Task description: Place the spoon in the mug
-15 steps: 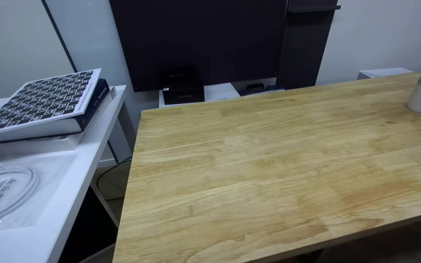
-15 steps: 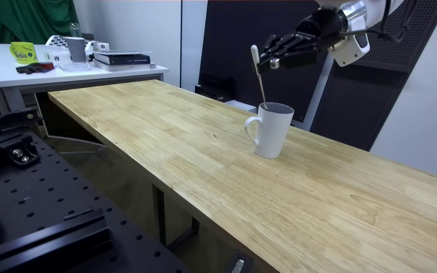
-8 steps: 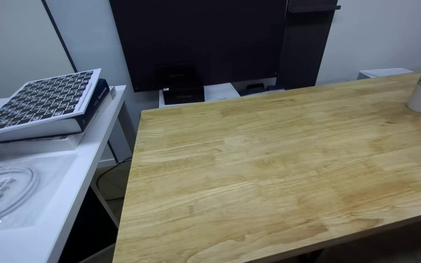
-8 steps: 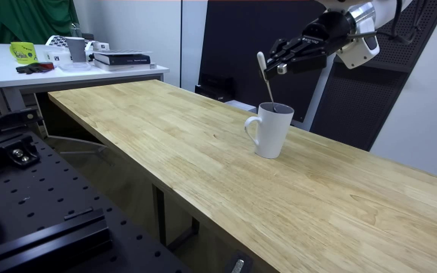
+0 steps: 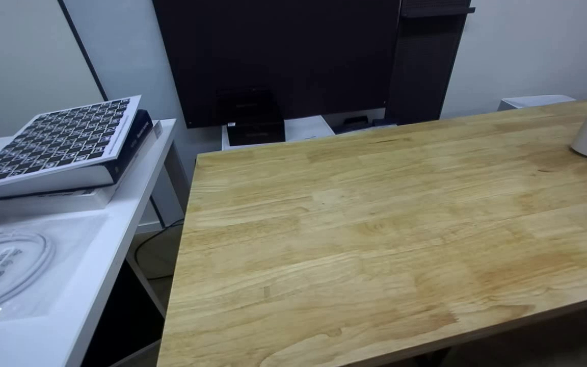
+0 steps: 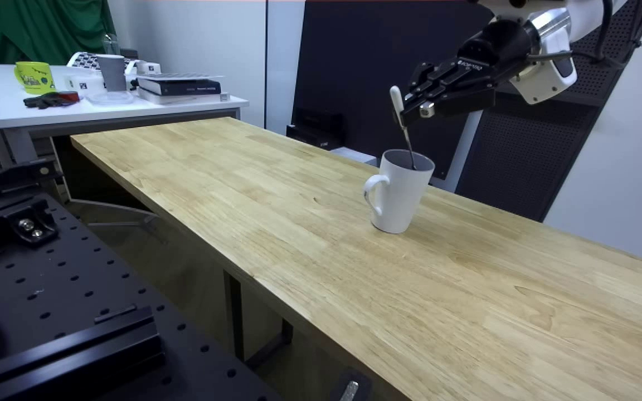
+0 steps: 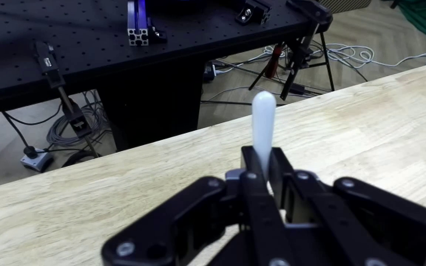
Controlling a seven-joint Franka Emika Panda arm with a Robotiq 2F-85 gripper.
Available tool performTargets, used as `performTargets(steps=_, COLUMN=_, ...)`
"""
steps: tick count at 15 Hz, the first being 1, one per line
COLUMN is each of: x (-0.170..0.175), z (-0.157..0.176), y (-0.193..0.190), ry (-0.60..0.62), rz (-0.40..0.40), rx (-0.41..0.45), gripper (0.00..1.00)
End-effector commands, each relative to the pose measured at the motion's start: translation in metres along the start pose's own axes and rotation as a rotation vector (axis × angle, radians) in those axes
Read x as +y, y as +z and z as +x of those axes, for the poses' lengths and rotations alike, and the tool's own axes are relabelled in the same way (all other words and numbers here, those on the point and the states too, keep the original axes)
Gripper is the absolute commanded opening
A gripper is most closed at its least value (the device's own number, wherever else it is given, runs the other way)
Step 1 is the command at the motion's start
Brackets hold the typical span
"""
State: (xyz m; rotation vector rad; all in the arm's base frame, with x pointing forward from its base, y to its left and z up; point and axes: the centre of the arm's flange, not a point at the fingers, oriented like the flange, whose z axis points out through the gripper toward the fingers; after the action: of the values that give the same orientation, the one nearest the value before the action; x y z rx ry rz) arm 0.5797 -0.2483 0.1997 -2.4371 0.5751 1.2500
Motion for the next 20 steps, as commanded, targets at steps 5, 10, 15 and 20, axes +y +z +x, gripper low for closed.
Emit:
performTargets(steps=5, x=0.013, z=0.023, y=-0.008, ry=0.006, rz=0.021, rx=0.041, gripper=0.03)
performTargets(steps=10, x=0.007, z=0.025, y=-0.007, ry=-0.013, rz=0.012, rx=0.077, gripper=0.03)
performTargets(steps=15, x=-0.011, z=0.028, y=-0.008, ry=-0.072, rz=-0.009, rx=0.153, gripper=0.03)
performTargets(steps=20, x=-0.034, z=0.029, y=-0.005, ry=-0.123, rz=-0.027, rx=0.177, gripper=0.03)
